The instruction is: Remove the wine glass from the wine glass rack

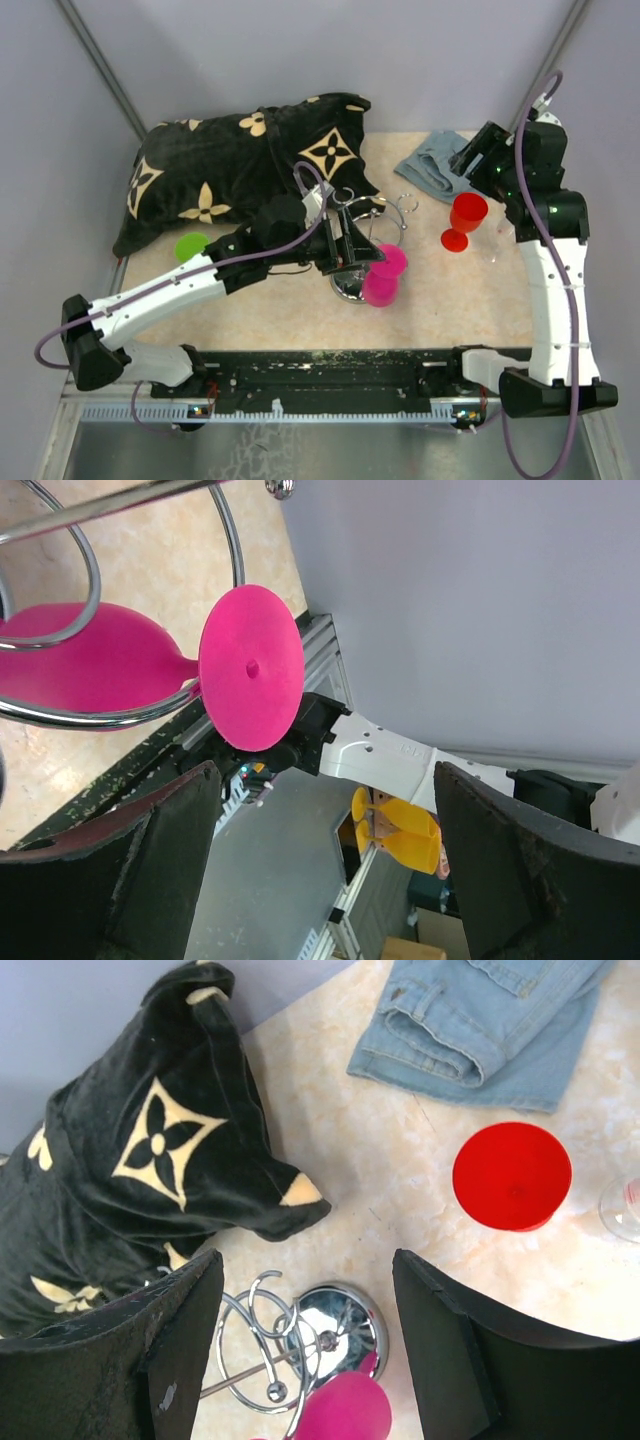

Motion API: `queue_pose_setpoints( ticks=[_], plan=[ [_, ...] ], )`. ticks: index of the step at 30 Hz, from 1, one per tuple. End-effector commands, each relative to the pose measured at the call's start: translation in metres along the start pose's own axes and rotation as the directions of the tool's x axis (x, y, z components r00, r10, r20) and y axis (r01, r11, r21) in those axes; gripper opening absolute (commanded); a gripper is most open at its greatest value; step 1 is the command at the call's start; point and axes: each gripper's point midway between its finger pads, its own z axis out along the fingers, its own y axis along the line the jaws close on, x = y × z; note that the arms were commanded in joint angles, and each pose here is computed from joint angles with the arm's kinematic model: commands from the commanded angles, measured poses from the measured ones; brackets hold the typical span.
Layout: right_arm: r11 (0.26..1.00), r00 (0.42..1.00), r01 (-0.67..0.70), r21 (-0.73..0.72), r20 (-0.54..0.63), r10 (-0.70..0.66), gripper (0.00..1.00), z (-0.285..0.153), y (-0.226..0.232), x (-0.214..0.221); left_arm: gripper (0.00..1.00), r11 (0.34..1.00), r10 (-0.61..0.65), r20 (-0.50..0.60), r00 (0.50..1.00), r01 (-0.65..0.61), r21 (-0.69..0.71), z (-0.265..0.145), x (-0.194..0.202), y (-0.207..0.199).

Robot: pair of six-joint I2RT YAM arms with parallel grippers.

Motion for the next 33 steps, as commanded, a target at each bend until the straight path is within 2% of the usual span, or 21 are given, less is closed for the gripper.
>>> queue_pose_setpoints(
  ticks=[1, 8, 21, 33],
  plan=[
    [1.0, 0.999, -0.004, -0.022, 0.043, 0.005, 0.69, -0.008, 0.001, -0.005, 0.91, 0.997, -0.061, 0.021, 0.998, 0.06, 0.042, 0.016, 0.004, -0.009],
    [1.0, 0.999, -0.008, -0.007, 0.046, 0.008, 0.69, -0.016, -0.006, 0.001, 0.91, 0.993, -0.113, -0.018, 0.993, 0.114, 0.027, 0.027, 0.022, -0.005],
    [1.0, 0.999, -0.018, -0.023, 0.044, 0.019, 0.69, -0.017, -0.005, 0.005, 0.76, 0.981, -0.195, -0.013, 0.981, 0.195, -0.021, 0.032, 0.027, 0.014],
    [1.0, 0.999, -0.012, -0.022, 0.046, 0.013, 0.69, -0.021, -0.008, 0.007, 0.67, 0.973, -0.223, 0.027, 0.974, 0.224, -0.045, 0.042, 0.023, 0.026]
  ],
)
